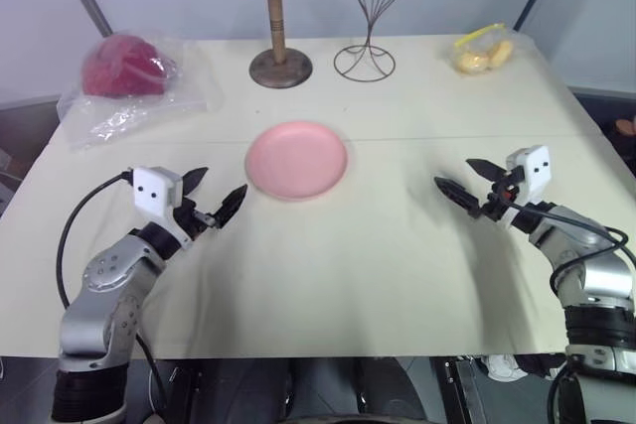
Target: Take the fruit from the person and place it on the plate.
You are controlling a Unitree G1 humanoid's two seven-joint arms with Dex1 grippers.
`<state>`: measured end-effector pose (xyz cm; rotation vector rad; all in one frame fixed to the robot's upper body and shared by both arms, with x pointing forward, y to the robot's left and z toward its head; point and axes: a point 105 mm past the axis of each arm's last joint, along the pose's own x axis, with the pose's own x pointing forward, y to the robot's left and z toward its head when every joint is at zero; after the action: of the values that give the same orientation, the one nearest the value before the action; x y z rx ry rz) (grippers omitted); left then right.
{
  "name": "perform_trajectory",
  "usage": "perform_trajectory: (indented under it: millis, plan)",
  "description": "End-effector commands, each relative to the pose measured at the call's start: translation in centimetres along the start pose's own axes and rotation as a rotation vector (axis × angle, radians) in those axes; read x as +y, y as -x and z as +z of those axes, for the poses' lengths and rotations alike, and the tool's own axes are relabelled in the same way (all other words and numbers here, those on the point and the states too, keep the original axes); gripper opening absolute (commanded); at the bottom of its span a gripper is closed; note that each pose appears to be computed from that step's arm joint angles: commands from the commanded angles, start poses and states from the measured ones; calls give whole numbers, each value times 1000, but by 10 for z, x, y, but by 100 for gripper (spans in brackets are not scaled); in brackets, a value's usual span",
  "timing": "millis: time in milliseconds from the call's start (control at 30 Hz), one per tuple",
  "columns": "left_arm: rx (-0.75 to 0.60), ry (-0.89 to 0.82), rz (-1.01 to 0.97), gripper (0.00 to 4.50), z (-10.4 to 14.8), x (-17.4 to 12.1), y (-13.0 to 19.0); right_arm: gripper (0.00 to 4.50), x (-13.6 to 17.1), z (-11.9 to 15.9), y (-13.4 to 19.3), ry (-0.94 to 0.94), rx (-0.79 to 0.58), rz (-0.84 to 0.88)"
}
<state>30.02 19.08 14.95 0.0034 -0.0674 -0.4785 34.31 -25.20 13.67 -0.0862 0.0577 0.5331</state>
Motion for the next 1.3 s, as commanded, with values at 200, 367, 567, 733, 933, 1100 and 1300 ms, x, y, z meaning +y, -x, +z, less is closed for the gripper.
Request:
perform_trajectory:
  millis: [200, 367, 567, 733, 933, 1100, 1300]
  plan:
    - [-63, -50, 24, 450, 18, 6, 0, 448, 2, 16, -2, 34, -56, 3]
    - [-63, -46, 26, 450, 17, 6, 0, 448, 1, 16, -2, 36, -55, 1]
    - [-68, -47, 33, 450, 18, 7, -2, 448, 1, 17, -4, 40, -60, -4]
    - [-79, -51, 33, 450, 23, 9, -3, 448, 1, 17, -4, 43, -62, -8]
    - [-137, -102, -193, 450, 72, -11, -6, 448, 0, 15, -3, 44, -58, -13]
    - [-144, -141, -357, 450, 108, -25, -5, 448, -2, 15, -3, 47, -60, -20]
    - [-113, -112, -459, 450, 117, -38, -4, 448, -6, 59, 7, 4, -210, -52]
